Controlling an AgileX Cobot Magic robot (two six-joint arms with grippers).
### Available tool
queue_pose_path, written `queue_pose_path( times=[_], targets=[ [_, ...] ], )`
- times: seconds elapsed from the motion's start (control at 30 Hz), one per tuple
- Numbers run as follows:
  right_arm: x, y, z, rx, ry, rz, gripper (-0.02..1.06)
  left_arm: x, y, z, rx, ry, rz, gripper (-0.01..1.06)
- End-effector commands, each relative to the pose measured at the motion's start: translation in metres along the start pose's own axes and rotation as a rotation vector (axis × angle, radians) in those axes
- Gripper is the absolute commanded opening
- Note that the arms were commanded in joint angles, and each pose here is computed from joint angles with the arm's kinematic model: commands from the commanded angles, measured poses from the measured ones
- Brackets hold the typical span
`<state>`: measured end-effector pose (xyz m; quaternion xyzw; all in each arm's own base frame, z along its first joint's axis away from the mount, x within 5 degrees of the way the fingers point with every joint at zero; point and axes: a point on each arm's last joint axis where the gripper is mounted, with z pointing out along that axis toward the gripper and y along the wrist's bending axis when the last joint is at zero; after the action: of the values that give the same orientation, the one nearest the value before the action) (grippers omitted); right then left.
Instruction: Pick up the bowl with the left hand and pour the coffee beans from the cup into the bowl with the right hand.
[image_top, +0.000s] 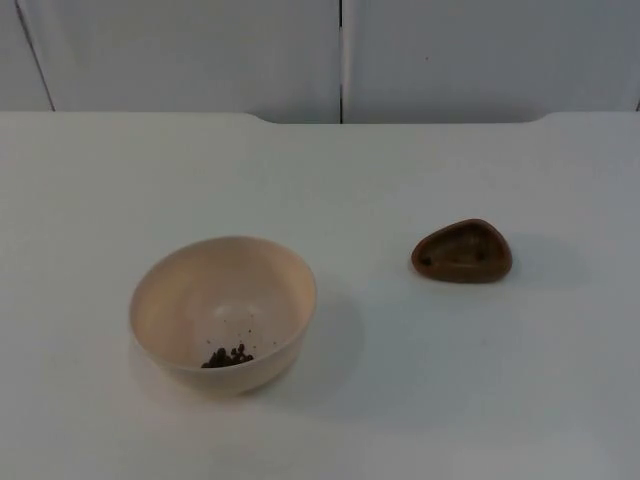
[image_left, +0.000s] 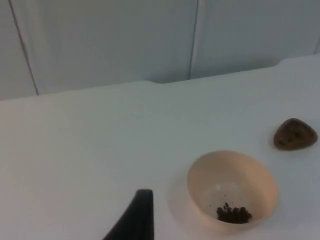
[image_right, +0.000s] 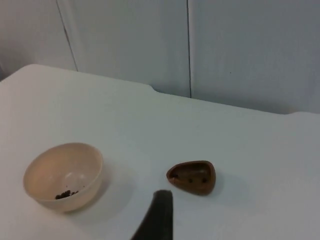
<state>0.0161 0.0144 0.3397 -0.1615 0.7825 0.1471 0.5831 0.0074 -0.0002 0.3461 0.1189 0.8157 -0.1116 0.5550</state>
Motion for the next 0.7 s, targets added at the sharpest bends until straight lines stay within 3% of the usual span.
queue_pose_path(
  times=[0.0,0.07,0.23,0.37,0.47,0.67],
  targets=[
    [0.006,0.002,-0.008,-0.013,-0.026,0.009,0.79,0.004,-0.003,-0.004,0.031,-0.006,0.03,1.05],
    [0.011,0.003,-0.018,-0.024,-0.061,0.011,0.79,0.007,-0.005,-0.012,0.067,-0.04,0.038,1.05],
    [0.022,0.005,-0.036,-0.03,-0.098,0.001,0.79,0.014,-0.005,-0.022,0.072,-0.067,0.037,1.05],
    [0.027,0.005,-0.036,-0.029,-0.042,-0.002,0.79,0.024,-0.006,-0.023,0.09,-0.09,0.027,1.05],
    [0.037,0.005,-0.031,-0.029,0.032,-0.003,0.79,0.04,-0.005,-0.013,0.089,-0.059,0.027,1.05],
    [0.045,0.003,-0.024,-0.02,0.084,-0.006,0.79,0.049,-0.004,-0.004,0.078,0.0,0.038,1.05]
  ],
)
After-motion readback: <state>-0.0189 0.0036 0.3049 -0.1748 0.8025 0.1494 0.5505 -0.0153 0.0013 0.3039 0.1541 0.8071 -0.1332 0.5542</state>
